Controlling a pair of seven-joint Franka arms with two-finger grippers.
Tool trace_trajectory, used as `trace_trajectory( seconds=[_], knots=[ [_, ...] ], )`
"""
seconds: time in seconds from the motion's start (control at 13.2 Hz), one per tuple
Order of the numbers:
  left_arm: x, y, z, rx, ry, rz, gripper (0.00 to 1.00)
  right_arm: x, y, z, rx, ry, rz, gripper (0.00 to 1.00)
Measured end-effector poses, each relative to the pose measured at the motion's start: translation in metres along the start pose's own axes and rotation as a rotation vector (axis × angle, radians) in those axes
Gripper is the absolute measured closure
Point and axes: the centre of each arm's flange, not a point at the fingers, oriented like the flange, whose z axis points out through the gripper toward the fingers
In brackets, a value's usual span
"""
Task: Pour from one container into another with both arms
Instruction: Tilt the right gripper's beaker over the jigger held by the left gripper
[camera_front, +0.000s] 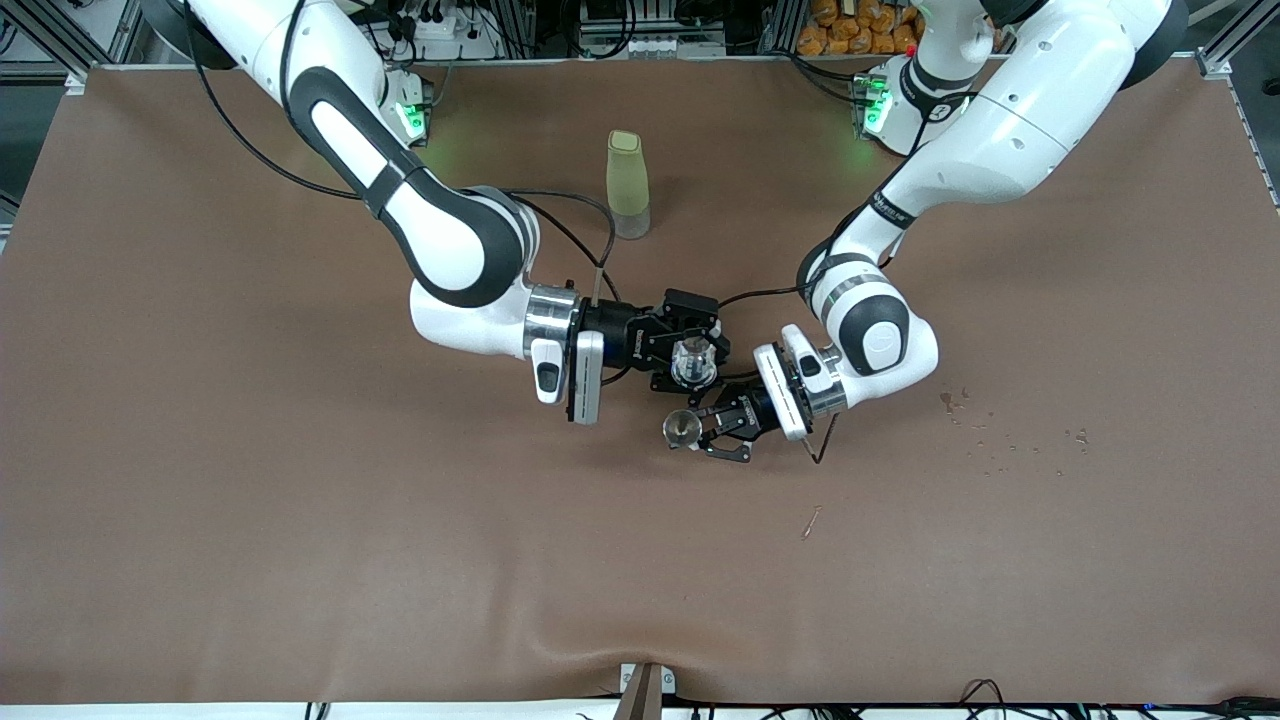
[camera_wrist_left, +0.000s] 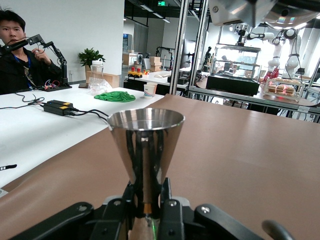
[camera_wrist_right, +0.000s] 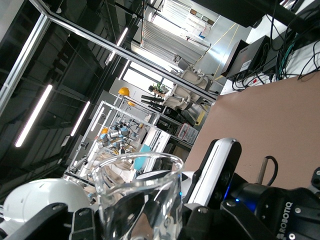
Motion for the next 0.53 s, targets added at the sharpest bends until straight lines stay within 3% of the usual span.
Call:
trace_trajectory(
  seconds=[0.53],
  knots=[
    [-0.003, -0.0016, -0.0007, 0.003, -0.003, -0.003, 0.79, 0.0077, 0.0007, -0.0066, 0.037, -0.004, 0.13, 0.88]
  ],
)
